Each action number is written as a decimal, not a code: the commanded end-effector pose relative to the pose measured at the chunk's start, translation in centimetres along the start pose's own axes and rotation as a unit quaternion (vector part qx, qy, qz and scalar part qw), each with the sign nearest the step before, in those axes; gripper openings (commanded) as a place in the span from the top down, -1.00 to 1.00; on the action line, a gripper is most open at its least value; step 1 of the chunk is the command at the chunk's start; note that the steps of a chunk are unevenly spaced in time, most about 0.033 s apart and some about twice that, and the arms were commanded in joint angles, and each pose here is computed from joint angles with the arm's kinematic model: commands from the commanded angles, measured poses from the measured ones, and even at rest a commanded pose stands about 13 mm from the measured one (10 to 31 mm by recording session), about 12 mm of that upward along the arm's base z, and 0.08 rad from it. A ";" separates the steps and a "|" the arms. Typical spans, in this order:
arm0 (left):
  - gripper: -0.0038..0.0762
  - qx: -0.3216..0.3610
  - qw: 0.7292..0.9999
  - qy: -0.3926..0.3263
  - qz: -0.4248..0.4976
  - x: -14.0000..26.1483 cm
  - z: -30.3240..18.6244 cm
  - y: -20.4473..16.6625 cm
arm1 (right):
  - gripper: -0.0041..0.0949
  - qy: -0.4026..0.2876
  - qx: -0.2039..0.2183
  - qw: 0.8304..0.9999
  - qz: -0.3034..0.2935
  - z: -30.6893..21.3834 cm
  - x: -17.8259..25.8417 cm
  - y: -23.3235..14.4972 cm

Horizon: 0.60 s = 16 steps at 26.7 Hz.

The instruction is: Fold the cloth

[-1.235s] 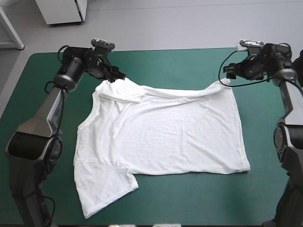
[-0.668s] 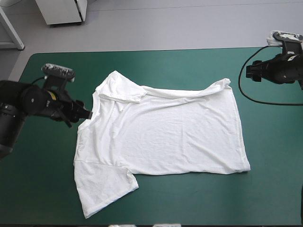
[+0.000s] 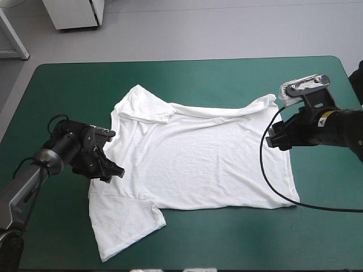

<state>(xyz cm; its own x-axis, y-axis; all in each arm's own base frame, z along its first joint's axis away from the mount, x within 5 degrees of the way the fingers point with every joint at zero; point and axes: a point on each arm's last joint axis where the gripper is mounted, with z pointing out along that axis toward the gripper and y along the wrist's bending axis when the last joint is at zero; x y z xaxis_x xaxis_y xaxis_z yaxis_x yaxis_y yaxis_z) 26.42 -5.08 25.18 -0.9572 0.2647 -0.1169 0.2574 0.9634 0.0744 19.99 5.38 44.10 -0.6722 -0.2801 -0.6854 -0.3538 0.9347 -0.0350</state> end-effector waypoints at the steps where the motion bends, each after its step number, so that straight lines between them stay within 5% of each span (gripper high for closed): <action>1: -0.18 -0.020 1.000 -0.010 -0.014 -1.1 0.7 0.3 | -0.52 -0.042 0.011 0.999 -0.017 -1.3 -0.6 0.3; 16: -0.18 -0.067 0.997 -0.010 -0.028 -2.1 2.4 1.2 | -0.51 -0.047 0.012 0.999 -0.023 -1.3 -0.7 0.6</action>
<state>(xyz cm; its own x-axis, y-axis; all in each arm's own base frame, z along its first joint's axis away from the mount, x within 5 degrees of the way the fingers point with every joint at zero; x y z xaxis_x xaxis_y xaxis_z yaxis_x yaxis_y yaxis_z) 28.84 -4.46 21.83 -0.9724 0.2179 -0.0838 0.1990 0.9612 0.1913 19.80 6.05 44.09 -0.6577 -0.3209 -0.6815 -0.3777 0.9232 -0.0702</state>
